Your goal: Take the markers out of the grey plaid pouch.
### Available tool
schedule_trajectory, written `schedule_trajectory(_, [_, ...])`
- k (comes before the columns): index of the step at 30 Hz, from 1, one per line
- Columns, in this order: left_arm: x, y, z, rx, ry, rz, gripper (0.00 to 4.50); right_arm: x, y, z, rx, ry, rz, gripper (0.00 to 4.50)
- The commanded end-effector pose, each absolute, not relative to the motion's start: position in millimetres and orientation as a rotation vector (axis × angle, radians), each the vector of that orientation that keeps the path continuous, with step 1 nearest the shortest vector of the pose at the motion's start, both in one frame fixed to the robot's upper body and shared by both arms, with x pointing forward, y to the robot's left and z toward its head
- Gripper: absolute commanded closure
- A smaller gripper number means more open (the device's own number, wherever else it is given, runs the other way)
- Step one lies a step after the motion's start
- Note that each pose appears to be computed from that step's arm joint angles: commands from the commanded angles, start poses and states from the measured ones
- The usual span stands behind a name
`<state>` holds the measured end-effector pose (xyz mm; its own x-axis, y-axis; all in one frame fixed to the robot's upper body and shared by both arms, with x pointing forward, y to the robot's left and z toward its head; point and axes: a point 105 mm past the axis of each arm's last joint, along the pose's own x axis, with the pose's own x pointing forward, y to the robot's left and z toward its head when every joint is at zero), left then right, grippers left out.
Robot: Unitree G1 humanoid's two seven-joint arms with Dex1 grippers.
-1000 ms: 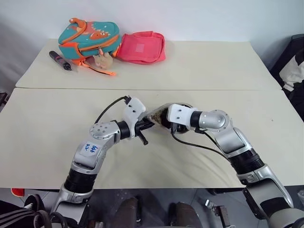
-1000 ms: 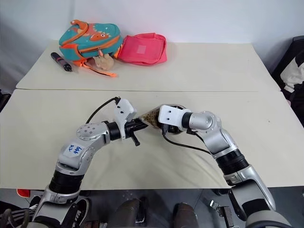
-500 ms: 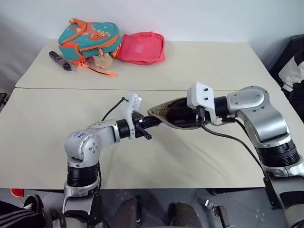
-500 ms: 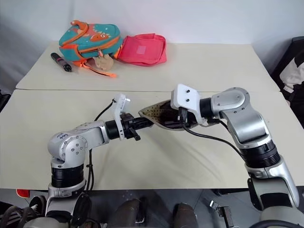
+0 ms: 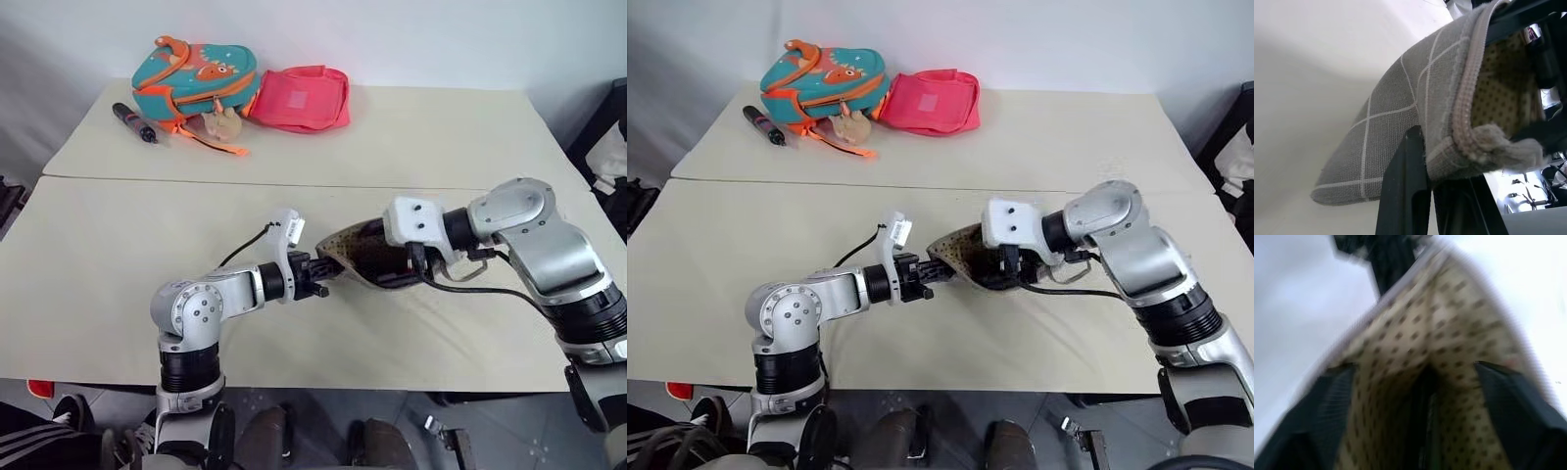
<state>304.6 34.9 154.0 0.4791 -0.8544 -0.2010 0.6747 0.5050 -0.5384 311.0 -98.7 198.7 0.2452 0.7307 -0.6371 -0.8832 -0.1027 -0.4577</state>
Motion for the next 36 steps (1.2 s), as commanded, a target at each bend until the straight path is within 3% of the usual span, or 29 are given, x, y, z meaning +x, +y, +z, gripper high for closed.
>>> schedule_trajectory(1, [302.6, 30.4, 171.1, -0.406, 0.413, -1.004, 4.50, 312.4, -100.9, 201.1, -1.032, 0.185, 1.357, 0.02])
schedule_trajectory(4, [304.6, 30.7, 169.8, -0.418, 0.414, -0.986, 4.50, 311.4, -98.3, 202.1, -1.022, 0.173, 1.373, 0.02])
schedule_trajectory(7, [305.2, 31.1, 169.1, -0.412, 0.412, -0.980, 4.50, 310.5, -99.1, 201.9, -0.995, 0.192, 1.384, 0.61])
schedule_trajectory(12, [305.6, 30.7, 168.4, -0.413, 0.415, -0.981, 4.50, 317.5, -100.9, 200.7, -1.085, 0.162, 1.343, 2.35])
schedule_trajectory(36, [308.6, 27.8, 161.9, -0.411, 0.435, -0.984, 4.50, 354.1, -102.1, 163.8, -1.264, 0.307, 1.240, 2.35])
